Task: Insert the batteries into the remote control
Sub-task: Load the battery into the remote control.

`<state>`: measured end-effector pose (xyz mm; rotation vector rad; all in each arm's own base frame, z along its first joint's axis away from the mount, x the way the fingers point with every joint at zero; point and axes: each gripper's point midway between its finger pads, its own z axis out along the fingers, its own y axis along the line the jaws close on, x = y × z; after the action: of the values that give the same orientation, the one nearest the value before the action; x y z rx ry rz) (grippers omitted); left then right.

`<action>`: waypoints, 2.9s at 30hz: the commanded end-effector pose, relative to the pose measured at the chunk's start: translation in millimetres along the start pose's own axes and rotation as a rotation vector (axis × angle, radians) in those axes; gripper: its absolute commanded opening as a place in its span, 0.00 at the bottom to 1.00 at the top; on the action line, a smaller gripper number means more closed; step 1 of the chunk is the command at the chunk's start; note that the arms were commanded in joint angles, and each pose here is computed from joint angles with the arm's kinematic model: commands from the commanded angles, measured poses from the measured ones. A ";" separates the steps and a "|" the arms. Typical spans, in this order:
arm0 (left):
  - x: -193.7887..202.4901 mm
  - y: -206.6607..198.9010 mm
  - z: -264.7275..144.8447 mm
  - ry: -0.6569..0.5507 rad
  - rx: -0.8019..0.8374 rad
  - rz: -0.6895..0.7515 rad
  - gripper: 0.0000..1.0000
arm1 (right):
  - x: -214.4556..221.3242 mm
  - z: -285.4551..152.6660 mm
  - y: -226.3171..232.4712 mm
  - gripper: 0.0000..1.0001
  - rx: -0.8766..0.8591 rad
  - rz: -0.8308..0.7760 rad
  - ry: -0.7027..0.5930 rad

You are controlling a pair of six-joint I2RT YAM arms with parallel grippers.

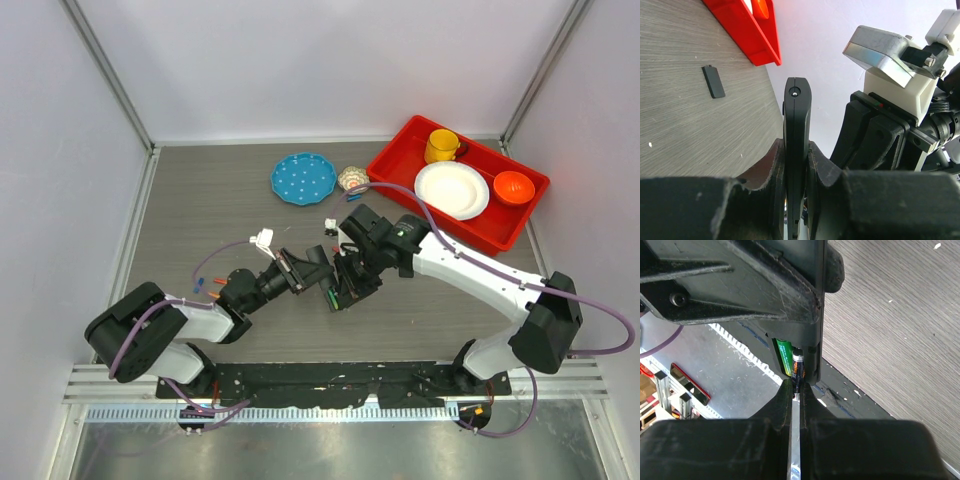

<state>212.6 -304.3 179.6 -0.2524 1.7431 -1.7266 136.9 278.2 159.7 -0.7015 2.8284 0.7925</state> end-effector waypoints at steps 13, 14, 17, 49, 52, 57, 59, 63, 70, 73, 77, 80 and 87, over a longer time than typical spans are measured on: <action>-5.6 -76.4 -5.2 -0.043 0.295 0.052 0.00 | -26.6 -3.1 -4.2 0.01 0.017 0.014 -0.076; -4.8 -75.6 -5.3 -0.041 0.293 0.051 0.00 | -28.4 -3.4 -4.0 0.01 0.016 0.016 -0.082; -3.8 -76.7 -4.3 -0.038 0.295 0.049 0.00 | -30.4 -1.9 -6.3 0.01 0.024 0.019 -0.087; 0.8 -71.0 7.8 -0.034 0.276 0.046 0.00 | -16.7 -8.9 -11.4 0.29 0.044 0.004 -0.040; 1.5 -69.5 8.5 -0.031 0.272 0.045 0.00 | -19.4 -11.3 -9.0 0.31 0.040 -0.001 -0.051; 3.2 -66.6 9.2 -0.024 0.265 0.041 0.00 | -23.1 -12.0 -8.5 0.32 0.043 -0.001 -0.058; 3.3 -66.1 9.3 -0.023 0.264 0.041 0.00 | -24.5 -12.5 -8.2 0.33 0.045 -0.002 -0.061; 2.9 -65.4 9.9 -0.024 0.262 0.039 0.00 | -27.2 -13.9 -7.2 0.33 0.046 -0.002 -0.070; 2.9 -62.9 11.1 -0.026 0.255 0.044 0.00 | -28.1 -22.4 -1.1 0.33 0.029 -0.010 -0.078; 3.7 -59.8 13.1 -0.023 0.246 0.040 0.00 | -30.0 -28.4 3.4 0.34 0.018 -0.013 -0.097; 3.6 -61.3 16.6 -0.021 0.252 0.042 0.00 | -35.4 -42.4 11.2 0.34 0.002 -0.022 -0.133; 1.3 -61.4 19.2 -0.030 0.250 0.037 0.00 | -42.0 -57.3 14.1 0.34 0.011 -0.033 -0.194; -16.5 -71.5 19.6 -0.074 0.273 0.003 0.00 | -61.3 -77.5 1.5 0.34 0.042 -0.007 -0.481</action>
<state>211.5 -330.0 173.6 -0.2403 1.7826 -1.7501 171.0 270.0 219.8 -0.5876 2.5903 0.7675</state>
